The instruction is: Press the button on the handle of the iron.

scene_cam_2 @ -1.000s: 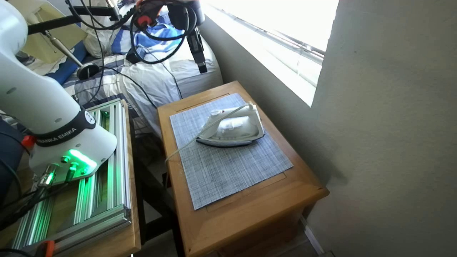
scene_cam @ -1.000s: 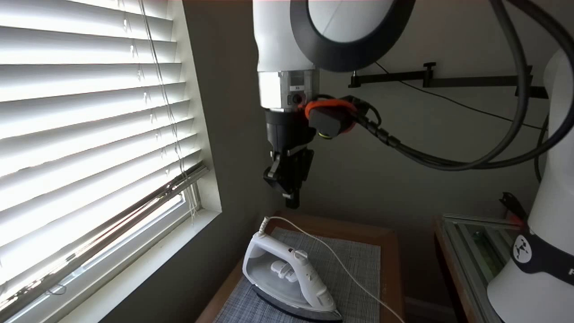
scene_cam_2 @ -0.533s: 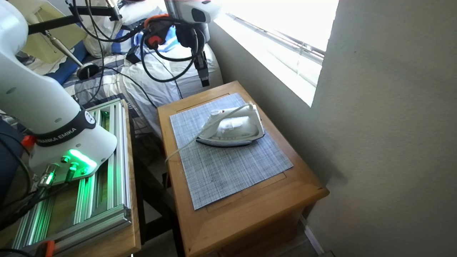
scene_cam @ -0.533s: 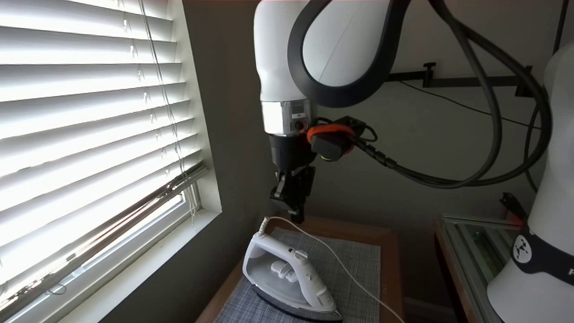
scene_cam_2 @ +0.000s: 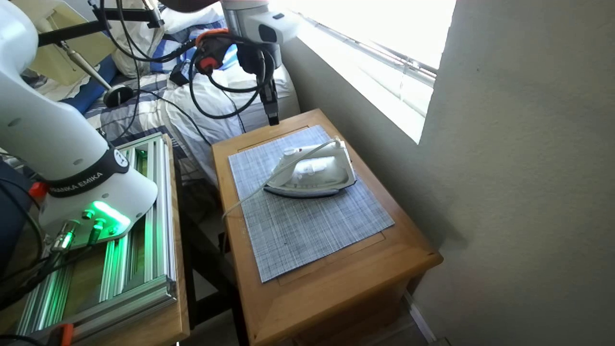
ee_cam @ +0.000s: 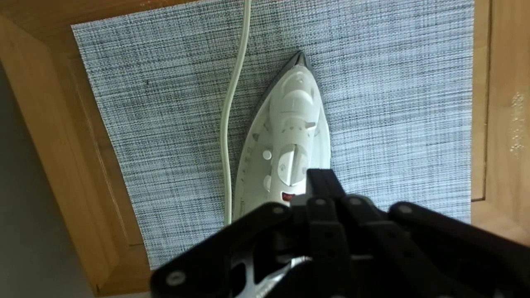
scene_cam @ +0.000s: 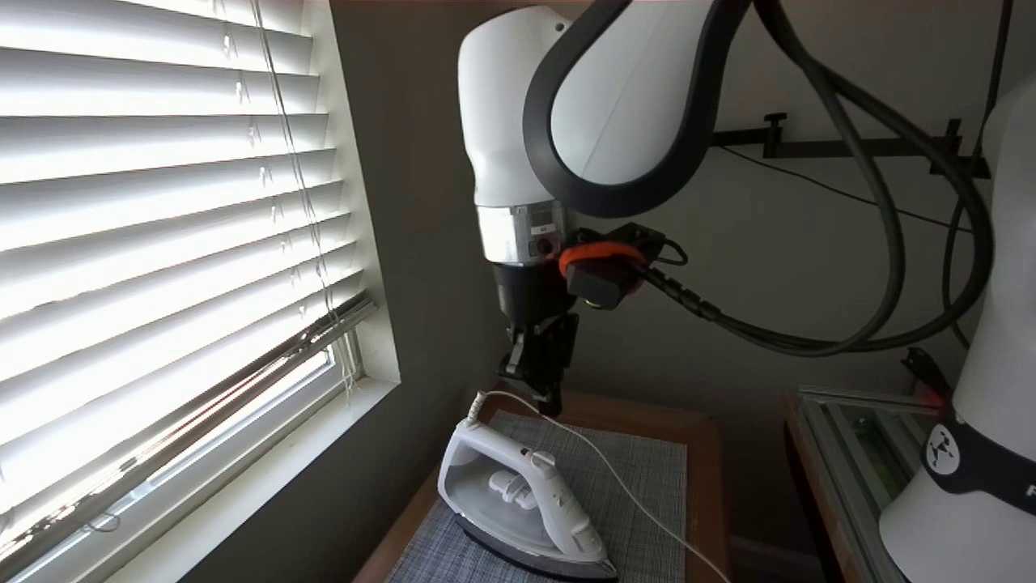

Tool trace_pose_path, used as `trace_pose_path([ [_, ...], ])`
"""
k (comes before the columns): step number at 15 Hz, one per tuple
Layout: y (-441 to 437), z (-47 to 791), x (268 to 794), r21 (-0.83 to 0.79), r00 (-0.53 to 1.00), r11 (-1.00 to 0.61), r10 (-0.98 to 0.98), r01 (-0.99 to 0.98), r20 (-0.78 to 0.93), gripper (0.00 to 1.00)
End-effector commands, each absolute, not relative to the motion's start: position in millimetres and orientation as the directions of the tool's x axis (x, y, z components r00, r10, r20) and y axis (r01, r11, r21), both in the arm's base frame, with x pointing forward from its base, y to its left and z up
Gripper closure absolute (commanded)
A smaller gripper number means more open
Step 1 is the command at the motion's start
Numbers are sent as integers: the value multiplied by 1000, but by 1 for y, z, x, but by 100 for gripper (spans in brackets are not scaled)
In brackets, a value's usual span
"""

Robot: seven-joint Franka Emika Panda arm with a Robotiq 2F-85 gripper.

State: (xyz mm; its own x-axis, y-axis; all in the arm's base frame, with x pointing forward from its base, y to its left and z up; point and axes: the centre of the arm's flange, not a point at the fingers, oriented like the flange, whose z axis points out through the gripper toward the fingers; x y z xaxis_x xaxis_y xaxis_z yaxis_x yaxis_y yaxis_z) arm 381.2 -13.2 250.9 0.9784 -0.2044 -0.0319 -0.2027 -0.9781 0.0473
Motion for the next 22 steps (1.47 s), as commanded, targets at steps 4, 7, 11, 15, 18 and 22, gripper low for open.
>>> trace_pose_path([
  [4, -17, 210, 367, 107, 973, -972, -216, -207, -83, 100],
  [7, -22, 195, 369, 100, 971, -971, -224, -215, -87, 100],
  [11, -29, 178, 373, 76, 969, -969, -240, -236, -55, 100],
  [15, -34, 166, 376, 58, 967, -966, -254, -252, -33, 100],
  [18, -33, 163, 376, 39, 967, -967, -254, -253, -25, 100],
  [22, -30, 168, 375, 42, 967, -967, -252, -251, -18, 100],
])
